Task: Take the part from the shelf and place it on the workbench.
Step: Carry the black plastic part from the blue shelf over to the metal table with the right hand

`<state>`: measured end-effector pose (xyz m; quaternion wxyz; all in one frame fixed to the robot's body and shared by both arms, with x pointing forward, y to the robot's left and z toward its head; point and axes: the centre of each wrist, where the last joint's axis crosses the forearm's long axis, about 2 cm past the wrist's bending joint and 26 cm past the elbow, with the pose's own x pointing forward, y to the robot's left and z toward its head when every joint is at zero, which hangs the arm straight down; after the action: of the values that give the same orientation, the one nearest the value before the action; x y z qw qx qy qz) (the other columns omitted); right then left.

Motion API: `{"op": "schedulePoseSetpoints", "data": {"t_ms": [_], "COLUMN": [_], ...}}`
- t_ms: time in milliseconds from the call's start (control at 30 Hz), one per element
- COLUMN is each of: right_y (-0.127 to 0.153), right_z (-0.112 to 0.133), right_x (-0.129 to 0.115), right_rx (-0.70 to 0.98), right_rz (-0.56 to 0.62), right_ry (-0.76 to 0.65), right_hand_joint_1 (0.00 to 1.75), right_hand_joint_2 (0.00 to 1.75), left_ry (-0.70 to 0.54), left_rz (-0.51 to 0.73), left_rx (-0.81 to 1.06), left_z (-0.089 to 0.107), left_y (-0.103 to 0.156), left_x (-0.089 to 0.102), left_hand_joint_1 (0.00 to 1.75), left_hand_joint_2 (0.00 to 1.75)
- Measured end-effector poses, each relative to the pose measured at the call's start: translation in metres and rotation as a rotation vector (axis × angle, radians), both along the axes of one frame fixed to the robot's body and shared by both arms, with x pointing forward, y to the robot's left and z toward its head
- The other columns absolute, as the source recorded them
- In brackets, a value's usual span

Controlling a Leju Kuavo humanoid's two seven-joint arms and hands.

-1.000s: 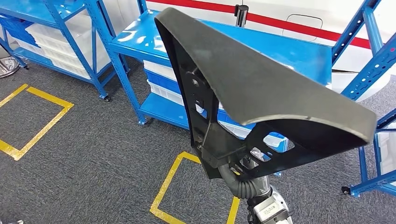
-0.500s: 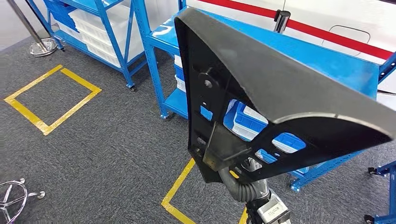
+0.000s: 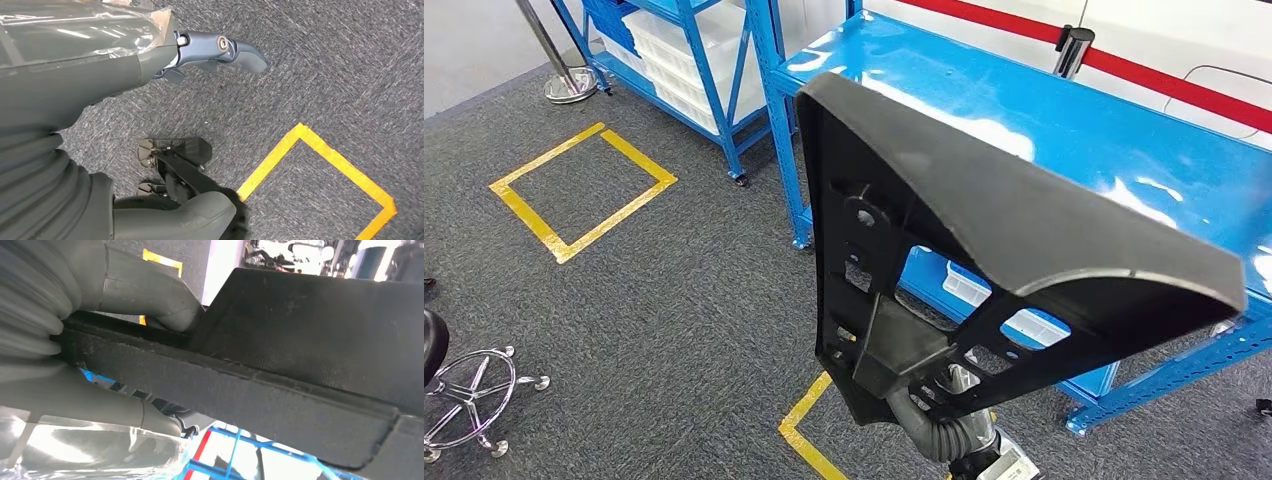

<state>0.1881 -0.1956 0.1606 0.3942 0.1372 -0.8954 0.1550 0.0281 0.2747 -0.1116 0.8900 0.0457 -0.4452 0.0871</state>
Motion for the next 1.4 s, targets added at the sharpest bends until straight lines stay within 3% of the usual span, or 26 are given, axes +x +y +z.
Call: {"op": "schedulePoseSetpoints", "data": {"t_ms": [600, 1400], "right_y": [0.010, 0.016], "right_z": [-0.007, -0.002], "right_x": [-0.019, -0.017], "right_rx": [0.023, 0.070], "right_rz": [0.052, 0.053], "right_ry": [0.010, 0.010], "right_hand_joint_1": [1.75, 1.75], "right_hand_joint_2": [1.75, 1.75], "left_ry": [-0.076, -0.077], "left_rz": [-0.047, -0.094], "left_rx": [0.003, 0.007], "left_z": [0.003, 0.003], "left_y": [0.016, 0.029], "left_x": [0.011, 0.010], "left_hand_joint_1": [0.00, 0.00], "left_hand_joint_2": [1.75, 1.75]}}
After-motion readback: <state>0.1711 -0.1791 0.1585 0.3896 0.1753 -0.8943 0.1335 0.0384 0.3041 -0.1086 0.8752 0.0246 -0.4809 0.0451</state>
